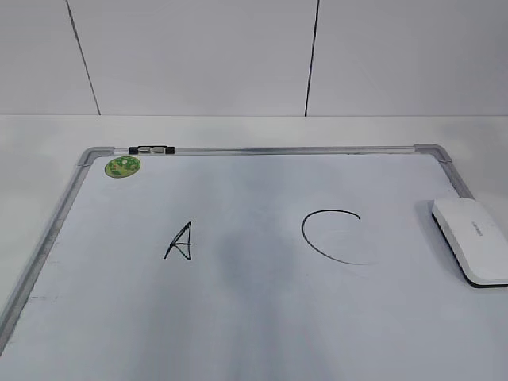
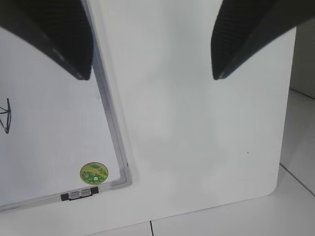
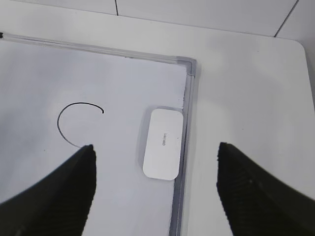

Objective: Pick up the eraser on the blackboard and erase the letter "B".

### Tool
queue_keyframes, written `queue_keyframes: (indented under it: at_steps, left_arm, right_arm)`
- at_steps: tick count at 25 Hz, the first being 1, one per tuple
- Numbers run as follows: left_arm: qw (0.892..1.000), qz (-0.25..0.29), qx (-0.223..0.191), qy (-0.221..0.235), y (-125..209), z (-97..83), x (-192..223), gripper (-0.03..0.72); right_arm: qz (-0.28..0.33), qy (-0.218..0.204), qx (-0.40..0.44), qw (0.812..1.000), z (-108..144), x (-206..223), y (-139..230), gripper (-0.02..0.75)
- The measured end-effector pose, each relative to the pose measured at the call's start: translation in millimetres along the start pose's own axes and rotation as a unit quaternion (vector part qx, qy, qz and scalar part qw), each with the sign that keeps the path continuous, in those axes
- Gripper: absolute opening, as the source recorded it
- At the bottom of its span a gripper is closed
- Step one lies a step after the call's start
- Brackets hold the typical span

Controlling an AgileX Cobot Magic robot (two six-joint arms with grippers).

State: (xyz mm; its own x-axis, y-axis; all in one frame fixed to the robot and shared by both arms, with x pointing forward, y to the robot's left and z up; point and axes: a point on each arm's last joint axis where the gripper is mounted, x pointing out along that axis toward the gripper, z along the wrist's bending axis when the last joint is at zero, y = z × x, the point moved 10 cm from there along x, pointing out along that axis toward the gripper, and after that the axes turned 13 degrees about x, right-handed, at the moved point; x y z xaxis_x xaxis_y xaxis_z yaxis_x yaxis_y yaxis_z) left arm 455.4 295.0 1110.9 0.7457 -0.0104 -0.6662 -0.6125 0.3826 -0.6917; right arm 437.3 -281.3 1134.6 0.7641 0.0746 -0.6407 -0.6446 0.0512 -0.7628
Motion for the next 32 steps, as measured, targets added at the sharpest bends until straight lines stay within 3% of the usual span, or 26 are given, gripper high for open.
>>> queue_keyframes:
  at_steps: [13, 20, 25, 32]
  left_arm:
    - [0.999, 0.016, -0.03, 0.035, 72, -37.8, 4, 0.55]
    - [0.998, 0.017, -0.036, 0.046, 107, -55.5, 6, 0.549]
    - [0.998, 0.001, -0.041, 0.05, 123, -64.7, 3, 0.549]
    - [0.998, -0.03, -0.041, 0.044, 131, -68.8, -13, 0.538]
  right_arm:
    - [-0.023, -0.003, 0.015, 1.0, -5, -20, 66, 0.595]
    - [0.002, 0.0, 0.016, 1.0, -9, -9, 111, 0.594]
    - [0.023, 0.002, 0.017, 1.0, -13, 5, 147, 0.594]
    - [-0.025, -0.002, 0.016, 1.0, -15, 2, 166, 0.594]
